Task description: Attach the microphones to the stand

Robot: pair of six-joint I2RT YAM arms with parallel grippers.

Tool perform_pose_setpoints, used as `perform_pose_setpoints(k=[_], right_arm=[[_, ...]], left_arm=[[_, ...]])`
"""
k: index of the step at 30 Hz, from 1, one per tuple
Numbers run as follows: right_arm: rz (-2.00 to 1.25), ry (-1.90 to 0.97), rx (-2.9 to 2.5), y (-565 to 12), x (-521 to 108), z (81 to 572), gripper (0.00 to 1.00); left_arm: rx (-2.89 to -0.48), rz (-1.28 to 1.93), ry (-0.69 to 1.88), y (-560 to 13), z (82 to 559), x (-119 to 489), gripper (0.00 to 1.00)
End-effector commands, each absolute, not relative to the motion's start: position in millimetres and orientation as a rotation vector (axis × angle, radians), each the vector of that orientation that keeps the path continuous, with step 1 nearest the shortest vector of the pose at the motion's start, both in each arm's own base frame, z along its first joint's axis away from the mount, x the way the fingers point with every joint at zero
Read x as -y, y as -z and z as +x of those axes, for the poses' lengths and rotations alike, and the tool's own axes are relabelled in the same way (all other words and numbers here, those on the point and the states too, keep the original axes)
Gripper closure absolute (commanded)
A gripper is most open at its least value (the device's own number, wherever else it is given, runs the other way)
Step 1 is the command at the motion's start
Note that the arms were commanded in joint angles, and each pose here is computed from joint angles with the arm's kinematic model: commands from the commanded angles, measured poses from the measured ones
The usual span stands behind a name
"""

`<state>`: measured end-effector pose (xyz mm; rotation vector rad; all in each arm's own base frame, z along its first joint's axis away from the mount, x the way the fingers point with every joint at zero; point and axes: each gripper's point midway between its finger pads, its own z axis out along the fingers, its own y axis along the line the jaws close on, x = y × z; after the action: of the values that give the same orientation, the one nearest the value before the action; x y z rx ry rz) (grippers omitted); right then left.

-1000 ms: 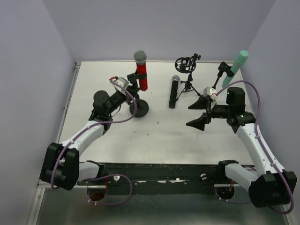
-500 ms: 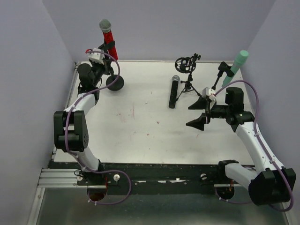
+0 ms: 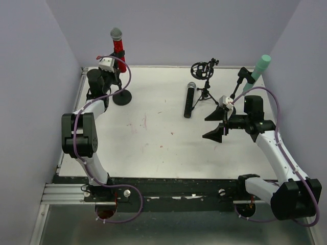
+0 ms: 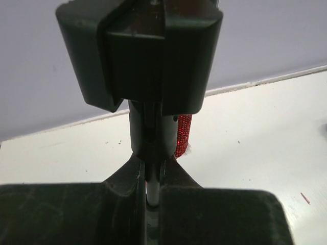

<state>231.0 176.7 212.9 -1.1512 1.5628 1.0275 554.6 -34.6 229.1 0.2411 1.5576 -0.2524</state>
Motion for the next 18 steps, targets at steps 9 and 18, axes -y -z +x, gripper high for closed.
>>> perform_pose_setpoints(k=[9, 18], right_arm=[[-1.160, -1.002, -1.552, -213, -174, 230, 0.00], [-1.162, -0.973, -1.549, -215, -173, 230, 0.00]], left_arm=[[-1.457, 0.179, 0.188, -246, 537, 18, 0.34], [-1.482, 0.101, 0.220, -245, 496, 17, 0.02]])
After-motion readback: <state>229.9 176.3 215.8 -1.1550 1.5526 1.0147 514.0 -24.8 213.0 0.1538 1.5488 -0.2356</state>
